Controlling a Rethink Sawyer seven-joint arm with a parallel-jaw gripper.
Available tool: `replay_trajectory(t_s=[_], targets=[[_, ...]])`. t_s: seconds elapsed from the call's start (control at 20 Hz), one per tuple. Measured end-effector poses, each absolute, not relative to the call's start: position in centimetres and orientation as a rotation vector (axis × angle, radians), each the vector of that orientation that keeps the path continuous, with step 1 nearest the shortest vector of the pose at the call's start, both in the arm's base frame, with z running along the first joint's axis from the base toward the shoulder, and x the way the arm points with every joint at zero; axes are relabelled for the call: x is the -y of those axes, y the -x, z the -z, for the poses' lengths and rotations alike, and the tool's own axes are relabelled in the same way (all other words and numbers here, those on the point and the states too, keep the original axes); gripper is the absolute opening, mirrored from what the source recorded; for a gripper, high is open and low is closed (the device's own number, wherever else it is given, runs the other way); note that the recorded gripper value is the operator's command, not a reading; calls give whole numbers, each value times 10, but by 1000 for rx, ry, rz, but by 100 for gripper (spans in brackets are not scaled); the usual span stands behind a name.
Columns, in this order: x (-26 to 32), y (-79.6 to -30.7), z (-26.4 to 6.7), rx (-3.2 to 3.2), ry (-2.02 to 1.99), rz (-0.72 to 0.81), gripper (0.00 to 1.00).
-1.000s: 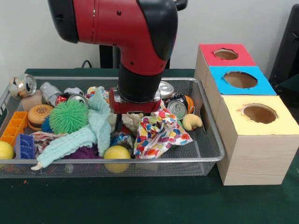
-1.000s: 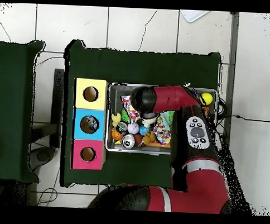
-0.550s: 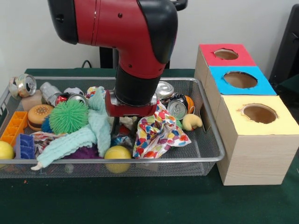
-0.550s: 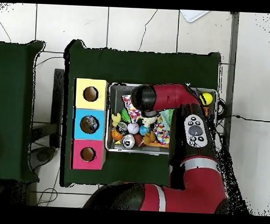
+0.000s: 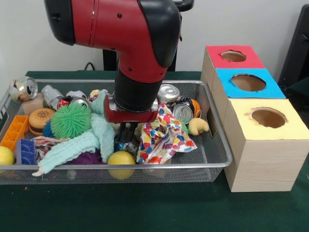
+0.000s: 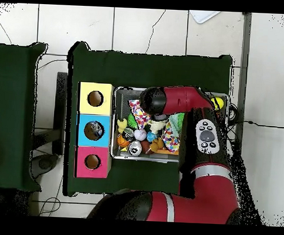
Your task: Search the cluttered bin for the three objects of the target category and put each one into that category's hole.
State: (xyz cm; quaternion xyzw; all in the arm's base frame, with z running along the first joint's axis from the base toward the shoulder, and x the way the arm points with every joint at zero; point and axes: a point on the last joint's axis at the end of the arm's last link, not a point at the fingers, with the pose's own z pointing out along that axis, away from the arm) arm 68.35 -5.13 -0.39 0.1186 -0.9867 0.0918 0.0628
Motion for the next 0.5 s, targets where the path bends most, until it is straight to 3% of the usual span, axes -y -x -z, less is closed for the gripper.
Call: replay_trajectory(t_s=[0.35, 0.5], targets=[[51, -685, -1, 2987, -357, -280, 0], [51, -687, -18, 2996, -346, -281, 0]])
